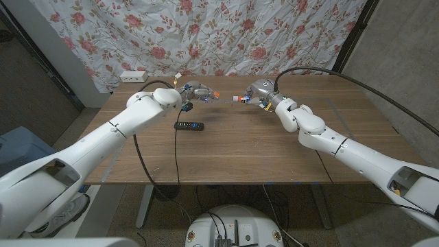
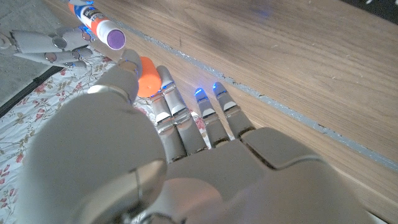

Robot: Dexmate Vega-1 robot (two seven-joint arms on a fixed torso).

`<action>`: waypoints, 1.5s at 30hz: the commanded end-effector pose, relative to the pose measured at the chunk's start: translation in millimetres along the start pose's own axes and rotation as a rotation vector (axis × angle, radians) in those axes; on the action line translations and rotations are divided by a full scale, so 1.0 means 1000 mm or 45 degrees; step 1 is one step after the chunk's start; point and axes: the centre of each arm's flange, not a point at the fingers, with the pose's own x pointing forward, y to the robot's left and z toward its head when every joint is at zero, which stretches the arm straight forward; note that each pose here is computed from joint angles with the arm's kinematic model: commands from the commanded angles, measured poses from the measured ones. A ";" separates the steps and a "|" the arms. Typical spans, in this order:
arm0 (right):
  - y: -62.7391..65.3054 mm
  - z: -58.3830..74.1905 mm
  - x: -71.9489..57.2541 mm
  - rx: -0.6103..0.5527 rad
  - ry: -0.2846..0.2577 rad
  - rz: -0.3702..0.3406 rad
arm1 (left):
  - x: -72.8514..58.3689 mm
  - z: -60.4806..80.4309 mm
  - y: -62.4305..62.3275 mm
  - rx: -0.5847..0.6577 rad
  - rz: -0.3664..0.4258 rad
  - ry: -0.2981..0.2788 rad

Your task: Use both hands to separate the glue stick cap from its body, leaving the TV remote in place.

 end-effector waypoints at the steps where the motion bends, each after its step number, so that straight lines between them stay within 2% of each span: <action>1: 0.002 -0.009 -0.005 0.003 0.035 0.023 | 0.001 0.008 0.007 0.177 0.004 0.042; 7: 0.004 -0.011 -0.008 0.020 0.057 0.038 | -0.001 0.014 0.005 0.344 0.032 0.084; 15: 0.005 -0.013 -0.011 0.012 0.061 0.039 | -0.004 0.015 0.006 0.385 0.048 0.105; 23: 0.010 -0.016 -0.014 -0.020 0.055 0.075 | -0.004 0.018 0.004 0.514 0.054 0.144; 36: 0.016 -0.020 -0.019 -0.030 0.067 0.121 | 0.004 0.023 -0.001 0.763 0.027 0.221; 45: 0.022 -0.020 -0.021 -0.040 0.074 0.144 | 0.009 0.029 -0.007 0.916 0.017 0.242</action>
